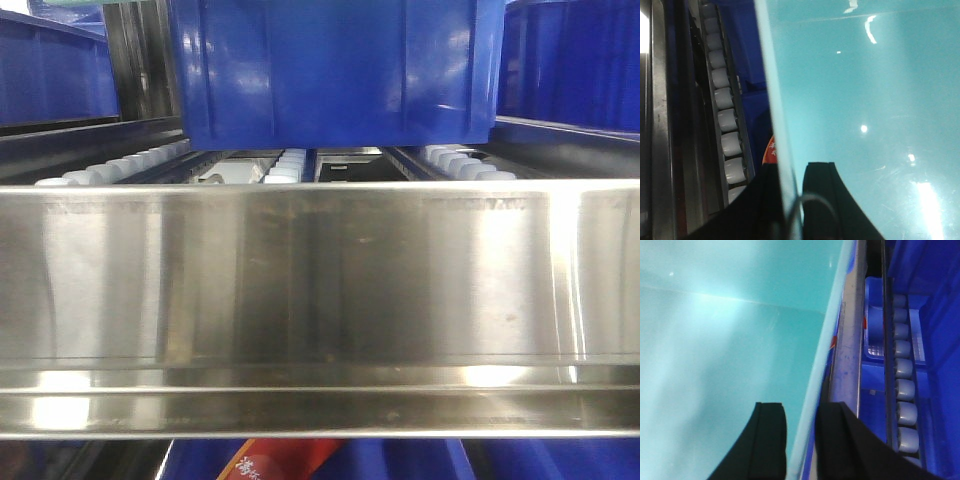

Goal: Fetch blue bin and place on conveyor start
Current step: 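Lift the bin with both grippers and pull it off the shelf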

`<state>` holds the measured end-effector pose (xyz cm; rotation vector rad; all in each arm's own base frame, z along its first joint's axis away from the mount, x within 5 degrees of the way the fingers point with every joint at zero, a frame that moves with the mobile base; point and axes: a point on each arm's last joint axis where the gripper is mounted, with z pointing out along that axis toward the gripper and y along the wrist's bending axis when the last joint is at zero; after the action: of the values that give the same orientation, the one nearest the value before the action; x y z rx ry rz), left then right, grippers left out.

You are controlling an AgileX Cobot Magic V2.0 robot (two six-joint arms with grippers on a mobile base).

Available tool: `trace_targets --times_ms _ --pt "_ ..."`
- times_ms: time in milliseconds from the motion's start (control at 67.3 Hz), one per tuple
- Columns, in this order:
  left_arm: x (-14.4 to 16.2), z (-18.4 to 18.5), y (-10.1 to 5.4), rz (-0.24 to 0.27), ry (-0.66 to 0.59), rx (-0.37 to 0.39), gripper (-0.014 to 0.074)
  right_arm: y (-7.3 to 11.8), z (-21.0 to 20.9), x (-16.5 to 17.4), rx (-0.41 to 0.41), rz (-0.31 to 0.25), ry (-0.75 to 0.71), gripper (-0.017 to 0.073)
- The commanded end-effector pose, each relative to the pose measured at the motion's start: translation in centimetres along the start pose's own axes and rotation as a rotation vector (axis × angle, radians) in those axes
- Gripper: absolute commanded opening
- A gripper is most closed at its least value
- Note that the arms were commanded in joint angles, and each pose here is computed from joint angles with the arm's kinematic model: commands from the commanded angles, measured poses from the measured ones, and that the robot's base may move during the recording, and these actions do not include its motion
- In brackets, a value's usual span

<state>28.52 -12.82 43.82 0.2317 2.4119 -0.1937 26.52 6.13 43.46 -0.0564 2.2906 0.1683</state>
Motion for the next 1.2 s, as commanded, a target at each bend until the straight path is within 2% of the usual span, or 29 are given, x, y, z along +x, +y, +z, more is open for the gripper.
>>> trace_targets --times_ms 0,342,1188 --pt "-0.1 -1.1 -0.7 0.005 -0.035 0.053 -0.0111 0.0 -0.5 -0.8 -0.003 0.010 -0.084 -0.0153" --pt "-0.5 -1.2 -0.8 0.005 -0.081 0.064 -0.0111 0.0 -0.5 -0.9 -0.005 0.010 -0.094 -0.0153" --pt "-4.6 -2.7 -1.8 -0.002 -0.569 0.186 -0.0111 0.0 -0.5 -0.9 -0.005 0.010 -0.096 -0.0153"
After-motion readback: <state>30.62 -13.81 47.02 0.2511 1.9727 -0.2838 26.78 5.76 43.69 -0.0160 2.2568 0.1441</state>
